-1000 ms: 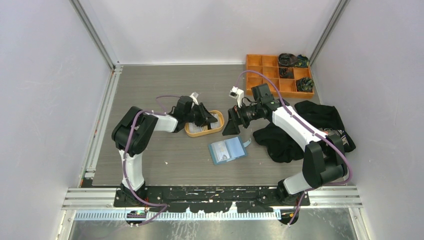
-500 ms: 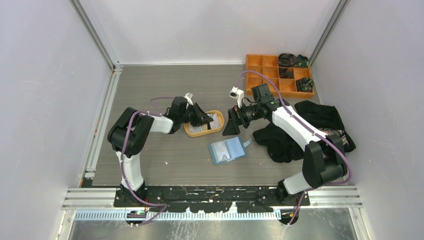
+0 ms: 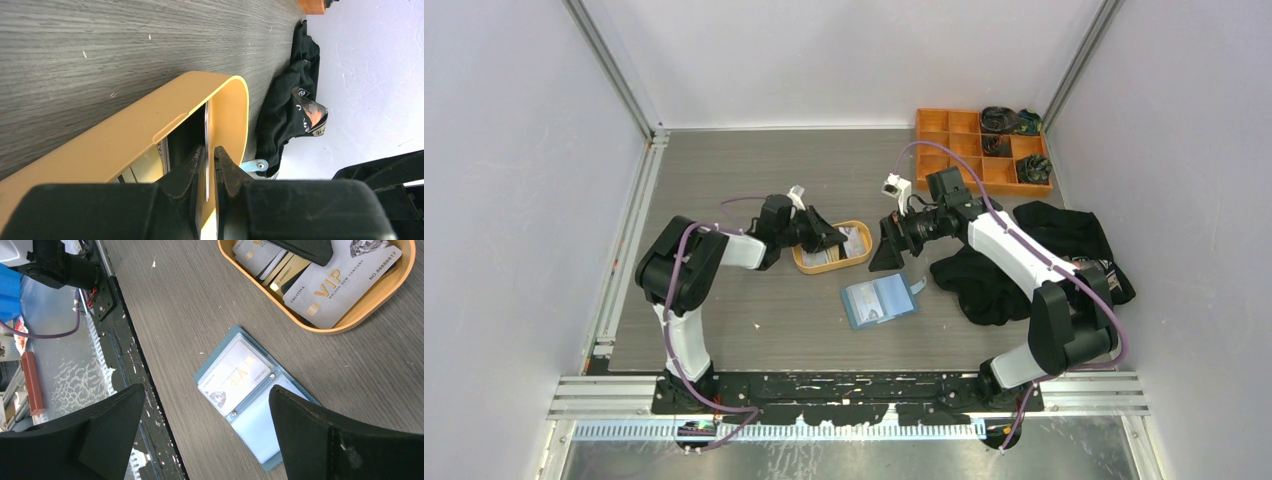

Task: Put the credit cards into the card holder
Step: Pick up the credit card from the storage box.

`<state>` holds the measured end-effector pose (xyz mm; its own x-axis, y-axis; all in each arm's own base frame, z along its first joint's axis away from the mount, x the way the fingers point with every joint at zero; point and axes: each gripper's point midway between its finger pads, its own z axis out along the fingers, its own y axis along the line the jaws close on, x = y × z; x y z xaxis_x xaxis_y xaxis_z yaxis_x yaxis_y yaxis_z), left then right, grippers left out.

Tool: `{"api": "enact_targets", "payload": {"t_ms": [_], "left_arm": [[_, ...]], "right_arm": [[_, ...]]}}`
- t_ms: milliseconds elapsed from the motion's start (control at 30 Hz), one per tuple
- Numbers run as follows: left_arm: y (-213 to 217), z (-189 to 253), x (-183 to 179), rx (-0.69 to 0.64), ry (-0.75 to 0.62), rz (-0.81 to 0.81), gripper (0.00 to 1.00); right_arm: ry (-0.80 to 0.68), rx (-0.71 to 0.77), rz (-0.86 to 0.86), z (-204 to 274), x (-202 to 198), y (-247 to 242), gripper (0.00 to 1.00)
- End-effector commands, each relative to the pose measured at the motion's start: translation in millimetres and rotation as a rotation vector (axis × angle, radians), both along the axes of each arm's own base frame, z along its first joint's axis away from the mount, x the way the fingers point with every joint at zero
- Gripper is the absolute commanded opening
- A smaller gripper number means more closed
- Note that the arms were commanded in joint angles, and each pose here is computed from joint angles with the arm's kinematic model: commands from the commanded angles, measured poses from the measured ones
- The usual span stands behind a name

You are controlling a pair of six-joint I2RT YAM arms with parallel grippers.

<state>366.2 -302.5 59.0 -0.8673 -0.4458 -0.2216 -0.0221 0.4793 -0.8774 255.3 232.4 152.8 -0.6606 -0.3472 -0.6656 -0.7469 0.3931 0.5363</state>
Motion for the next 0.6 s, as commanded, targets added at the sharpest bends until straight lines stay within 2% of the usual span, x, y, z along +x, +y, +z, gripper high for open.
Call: {"api": "enact_targets", "payload": {"t_ms": [0, 367, 567], "left_arm": [[0.8, 34.6, 6.9, -0.06, -0.097, -0.004, 0.13], [1.0, 25.3, 8.3, -0.071, -0.083, 0.0, 0.0], [7.3, 29.5, 4.2, -0.063, -0.102, 0.006, 0.0]], "right_arm": [[-0.063, 0.039, 0.023, 20.0, 8.0, 5.5, 1.0], [-0.065, 0.039, 0.024, 19.9, 8.1, 5.4, 1.0], [-0.06, 0.038, 0.024, 19.5, 7.8, 5.5, 1.0]]}}
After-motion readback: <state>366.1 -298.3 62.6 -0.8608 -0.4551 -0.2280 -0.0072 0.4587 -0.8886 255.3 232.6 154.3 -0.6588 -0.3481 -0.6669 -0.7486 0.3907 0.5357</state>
